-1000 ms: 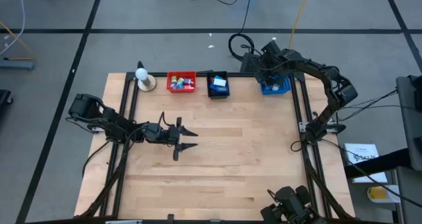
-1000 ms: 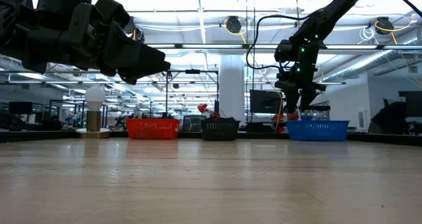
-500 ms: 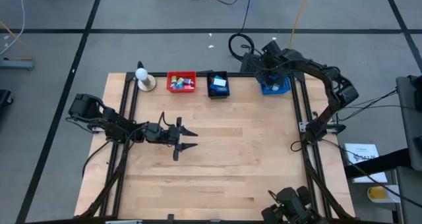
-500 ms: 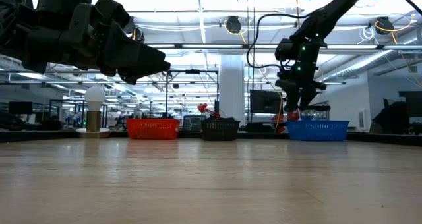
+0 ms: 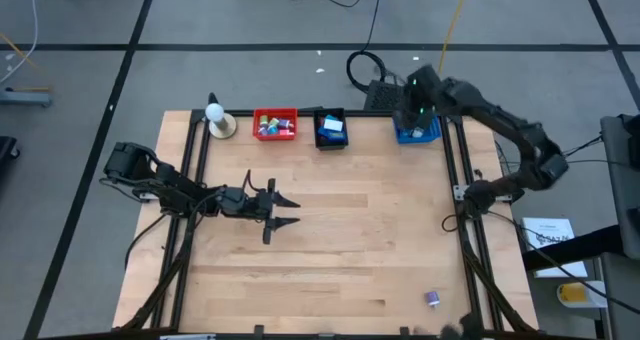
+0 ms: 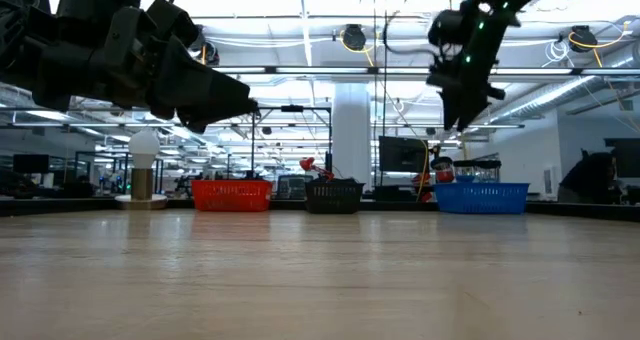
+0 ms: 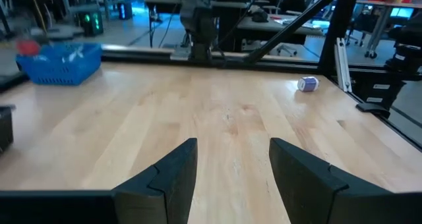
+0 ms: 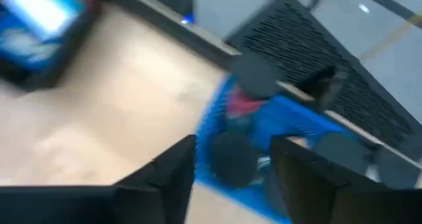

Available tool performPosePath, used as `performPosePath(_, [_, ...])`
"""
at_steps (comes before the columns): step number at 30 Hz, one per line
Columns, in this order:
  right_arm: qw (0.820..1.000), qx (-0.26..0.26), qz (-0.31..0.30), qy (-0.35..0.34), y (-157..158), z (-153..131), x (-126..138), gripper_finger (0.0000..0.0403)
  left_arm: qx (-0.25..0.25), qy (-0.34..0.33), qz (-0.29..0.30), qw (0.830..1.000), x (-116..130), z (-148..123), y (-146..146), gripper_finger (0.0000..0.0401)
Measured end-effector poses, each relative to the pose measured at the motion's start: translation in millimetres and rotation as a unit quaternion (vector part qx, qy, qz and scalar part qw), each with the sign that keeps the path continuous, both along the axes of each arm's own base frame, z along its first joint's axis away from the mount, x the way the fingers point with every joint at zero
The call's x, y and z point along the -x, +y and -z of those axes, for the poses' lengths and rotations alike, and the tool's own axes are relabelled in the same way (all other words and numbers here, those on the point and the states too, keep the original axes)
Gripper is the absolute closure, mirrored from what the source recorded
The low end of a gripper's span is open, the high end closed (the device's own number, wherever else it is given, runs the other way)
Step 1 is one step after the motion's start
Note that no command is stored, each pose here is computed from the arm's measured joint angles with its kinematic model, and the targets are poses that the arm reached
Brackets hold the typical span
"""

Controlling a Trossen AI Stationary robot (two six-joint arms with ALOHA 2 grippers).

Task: Pick & Place Office items
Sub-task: Put the purple charger adapter into the red bin

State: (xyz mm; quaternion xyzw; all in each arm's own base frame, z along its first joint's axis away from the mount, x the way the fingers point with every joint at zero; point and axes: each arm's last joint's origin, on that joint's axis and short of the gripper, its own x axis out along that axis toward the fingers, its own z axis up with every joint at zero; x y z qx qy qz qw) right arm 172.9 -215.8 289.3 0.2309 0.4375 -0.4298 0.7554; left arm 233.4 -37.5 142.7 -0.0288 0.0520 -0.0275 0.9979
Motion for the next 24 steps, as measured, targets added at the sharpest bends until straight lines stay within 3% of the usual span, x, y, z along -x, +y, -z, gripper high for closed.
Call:
performPosePath(4, [0.996, 0.034, -0.07, -0.035, 52, 2, -18, 0.0285, 0.015, 0.016, -0.007, 1.0, -4, 0, -1, 0.022])
performPosePath(9, [0.966, 0.095, -0.171, -0.169, 119, 34, -39, 0.0388, -0.026, 0.008, -0.004, 1.0, -8, 0, -5, 0.031])
performPosePath(13, [0.931, 0.108, -0.223, -0.269, 165, 61, -45, 0.0391, -0.031, -0.01, -0.017, 0.999, -12, 5, -4, 0.039])
performPosePath(18, [0.937, 0.158, -0.193, -0.243, 205, 78, -49, 0.0401, -0.033, -0.016, -0.025, 0.999, -27, 15, 0, 0.0379])
performPosePath(24, [0.943, 0.146, -0.205, -0.219, 245, 72, -60, 0.0402, -0.025, -0.008, -0.002, 1.0, -55, 20, 0, 0.0378])
